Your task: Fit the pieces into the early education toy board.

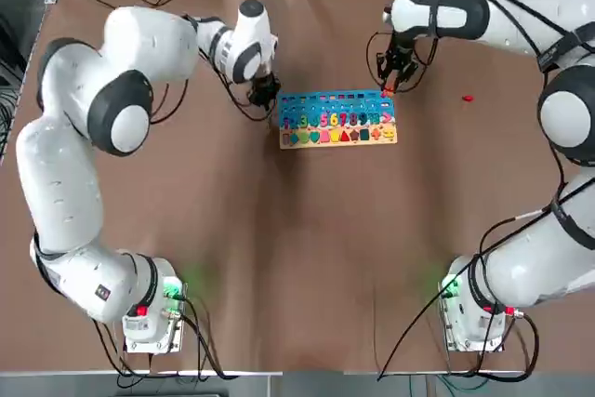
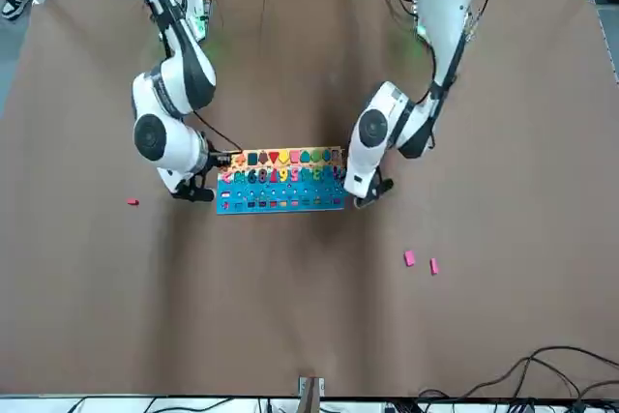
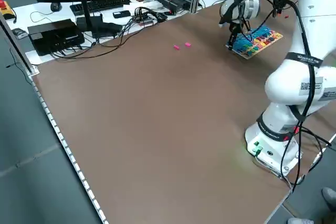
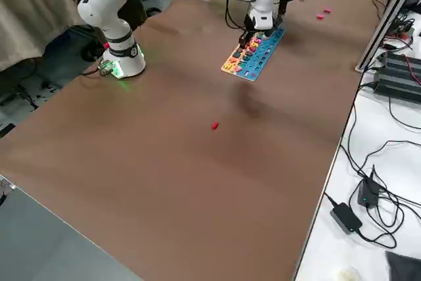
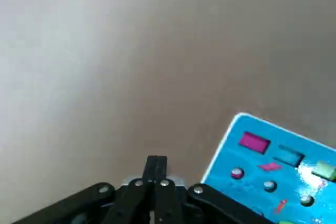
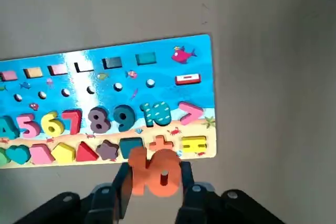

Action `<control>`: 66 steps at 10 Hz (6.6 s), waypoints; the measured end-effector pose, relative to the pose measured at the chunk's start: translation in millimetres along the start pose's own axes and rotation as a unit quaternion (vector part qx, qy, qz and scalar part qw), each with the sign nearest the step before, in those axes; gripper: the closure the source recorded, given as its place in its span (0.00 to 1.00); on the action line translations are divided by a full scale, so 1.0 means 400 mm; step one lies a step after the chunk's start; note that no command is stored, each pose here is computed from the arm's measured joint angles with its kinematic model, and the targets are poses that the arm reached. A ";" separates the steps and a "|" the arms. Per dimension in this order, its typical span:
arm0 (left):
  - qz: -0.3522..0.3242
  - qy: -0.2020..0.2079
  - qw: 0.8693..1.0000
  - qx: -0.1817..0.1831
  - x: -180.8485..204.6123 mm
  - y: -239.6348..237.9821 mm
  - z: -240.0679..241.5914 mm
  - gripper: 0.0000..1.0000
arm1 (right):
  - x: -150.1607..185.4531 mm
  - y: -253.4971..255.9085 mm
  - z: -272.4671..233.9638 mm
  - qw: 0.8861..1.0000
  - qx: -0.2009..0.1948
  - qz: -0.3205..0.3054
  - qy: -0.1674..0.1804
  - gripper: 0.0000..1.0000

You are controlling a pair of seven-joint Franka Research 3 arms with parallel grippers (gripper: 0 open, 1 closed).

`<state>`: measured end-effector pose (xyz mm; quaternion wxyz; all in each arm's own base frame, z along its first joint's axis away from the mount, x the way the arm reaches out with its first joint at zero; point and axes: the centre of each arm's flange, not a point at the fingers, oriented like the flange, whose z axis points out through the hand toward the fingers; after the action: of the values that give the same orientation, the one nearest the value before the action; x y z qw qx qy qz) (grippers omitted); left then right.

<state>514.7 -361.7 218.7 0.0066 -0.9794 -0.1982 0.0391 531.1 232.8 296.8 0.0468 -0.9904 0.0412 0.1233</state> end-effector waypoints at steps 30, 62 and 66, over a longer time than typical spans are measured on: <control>0.154 0.021 0.988 0.002 0.676 -0.367 -0.071 0.43 | -0.004 -0.002 0.287 0.997 0.006 -0.044 0.058 0.59; 0.137 0.020 0.990 0.001 0.670 -0.352 0.048 0.67 | -0.005 -0.006 0.277 0.998 0.000 -0.051 0.026 0.46; 0.137 0.021 0.990 0.000 0.670 -0.352 0.046 0.76 | 0.017 0.036 0.145 0.999 0.004 -0.033 0.028 0.42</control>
<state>704.9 -127.6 184.7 0.0057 -0.9979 -0.0620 0.0194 522.2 223.8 238.1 0.0532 -0.9941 0.0102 0.0935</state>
